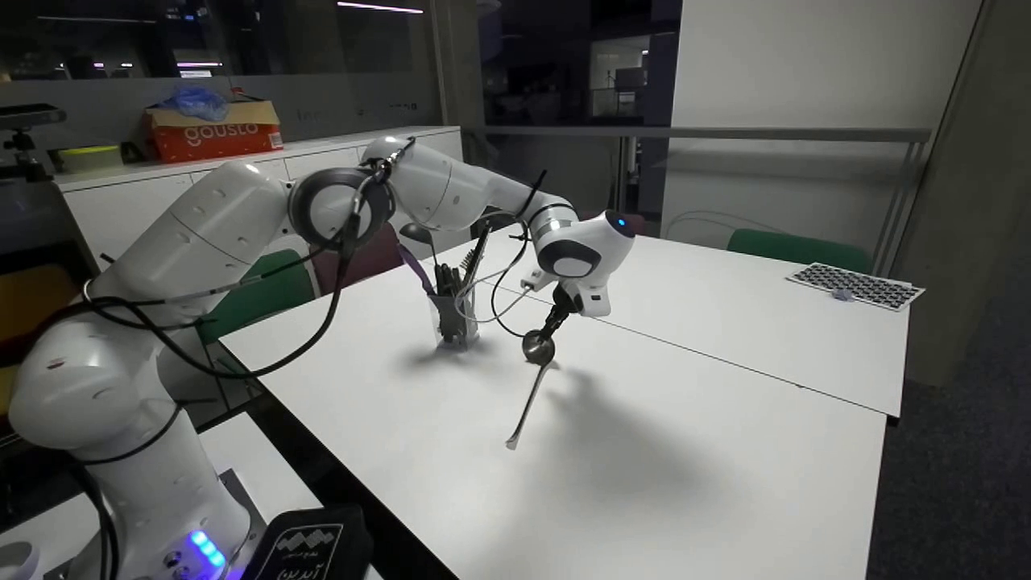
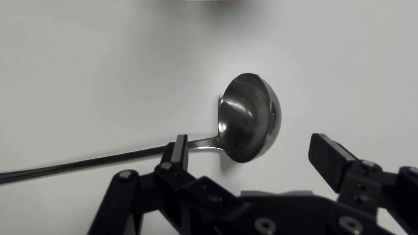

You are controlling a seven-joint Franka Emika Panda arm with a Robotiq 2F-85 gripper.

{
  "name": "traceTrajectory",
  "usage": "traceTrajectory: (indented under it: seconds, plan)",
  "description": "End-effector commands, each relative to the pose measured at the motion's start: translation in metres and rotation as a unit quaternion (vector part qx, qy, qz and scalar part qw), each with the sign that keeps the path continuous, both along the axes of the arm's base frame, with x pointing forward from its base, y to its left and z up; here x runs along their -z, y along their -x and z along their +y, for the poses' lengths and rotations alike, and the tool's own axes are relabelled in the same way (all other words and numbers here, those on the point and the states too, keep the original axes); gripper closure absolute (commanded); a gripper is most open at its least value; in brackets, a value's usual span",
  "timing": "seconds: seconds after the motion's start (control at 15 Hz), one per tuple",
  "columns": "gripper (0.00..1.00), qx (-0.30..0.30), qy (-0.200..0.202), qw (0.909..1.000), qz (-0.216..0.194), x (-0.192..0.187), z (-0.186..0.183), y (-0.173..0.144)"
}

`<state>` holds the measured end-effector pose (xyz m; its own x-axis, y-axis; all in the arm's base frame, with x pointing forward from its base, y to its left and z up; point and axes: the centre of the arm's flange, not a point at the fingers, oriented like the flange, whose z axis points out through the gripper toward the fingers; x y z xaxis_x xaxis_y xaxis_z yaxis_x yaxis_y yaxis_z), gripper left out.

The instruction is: Pick up the mental object from the table and put it in the cup

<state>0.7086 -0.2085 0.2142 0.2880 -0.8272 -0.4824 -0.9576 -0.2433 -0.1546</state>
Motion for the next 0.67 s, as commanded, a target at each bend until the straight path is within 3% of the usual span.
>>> traceTrajectory:
  seconds: [0.0, 0.6]
  plan:
    - [0.00, 0.004, 0.014, 0.9994, 0.030, -0.008, 0.001, -0.044]
    - [0.00, -0.010, 0.039, 0.9971, 0.065, -0.009, 0.050, -0.078]
